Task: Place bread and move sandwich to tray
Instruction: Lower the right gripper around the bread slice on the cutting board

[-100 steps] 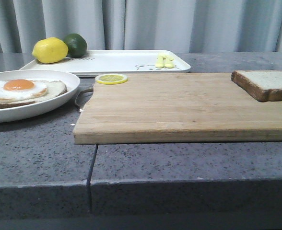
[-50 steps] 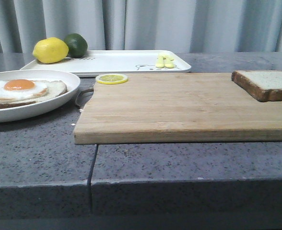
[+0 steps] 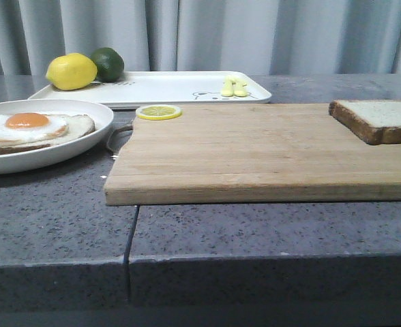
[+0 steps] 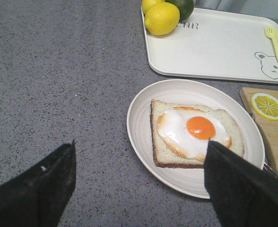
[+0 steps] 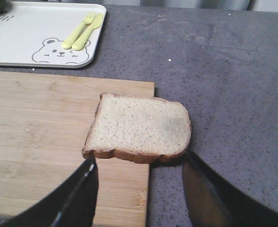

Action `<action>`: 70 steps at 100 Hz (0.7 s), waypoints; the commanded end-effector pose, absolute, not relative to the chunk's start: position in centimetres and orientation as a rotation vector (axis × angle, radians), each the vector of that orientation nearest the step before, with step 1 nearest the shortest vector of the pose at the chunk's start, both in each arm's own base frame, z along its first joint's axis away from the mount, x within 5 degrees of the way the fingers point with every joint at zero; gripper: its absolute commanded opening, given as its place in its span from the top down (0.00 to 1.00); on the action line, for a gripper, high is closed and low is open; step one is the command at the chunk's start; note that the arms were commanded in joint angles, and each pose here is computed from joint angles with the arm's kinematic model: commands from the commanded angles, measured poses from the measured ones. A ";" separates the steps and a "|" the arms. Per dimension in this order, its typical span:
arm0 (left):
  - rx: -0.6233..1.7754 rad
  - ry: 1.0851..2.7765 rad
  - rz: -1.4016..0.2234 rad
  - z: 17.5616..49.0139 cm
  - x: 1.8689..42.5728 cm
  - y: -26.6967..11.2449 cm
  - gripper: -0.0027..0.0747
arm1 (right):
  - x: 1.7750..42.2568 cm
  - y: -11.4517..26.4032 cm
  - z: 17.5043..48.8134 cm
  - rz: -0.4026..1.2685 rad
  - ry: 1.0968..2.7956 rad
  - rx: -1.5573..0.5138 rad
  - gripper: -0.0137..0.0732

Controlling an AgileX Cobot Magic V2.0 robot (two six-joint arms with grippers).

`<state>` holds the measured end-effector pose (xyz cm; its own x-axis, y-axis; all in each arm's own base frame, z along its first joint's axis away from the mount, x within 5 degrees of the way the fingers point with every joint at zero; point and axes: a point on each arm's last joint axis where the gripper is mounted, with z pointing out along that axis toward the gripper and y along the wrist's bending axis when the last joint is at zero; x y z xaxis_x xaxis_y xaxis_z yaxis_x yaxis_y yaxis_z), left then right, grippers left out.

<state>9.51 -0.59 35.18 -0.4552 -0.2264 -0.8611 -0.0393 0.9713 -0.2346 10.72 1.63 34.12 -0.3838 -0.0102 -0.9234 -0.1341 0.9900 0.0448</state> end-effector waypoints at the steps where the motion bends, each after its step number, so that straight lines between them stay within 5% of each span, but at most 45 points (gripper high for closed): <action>1: -0.195 1.950 -0.243 36.7 9.8 -0.7 0.32 | 11.0 1.6 35.7 0.132 1.864 -0.097 0.36; 70: -0.195 1.950 -0.243 36.7 9.8 -0.7 0.47 | 11.0 1.6 35.8 0.132 1.856 -0.096 0.36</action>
<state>9.49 -0.61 35.15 -0.4588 -0.2273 -0.8590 -0.0391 0.9710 -0.2360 10.72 1.63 34.12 -0.3838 -0.0102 -0.9234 -0.1341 0.9900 0.0448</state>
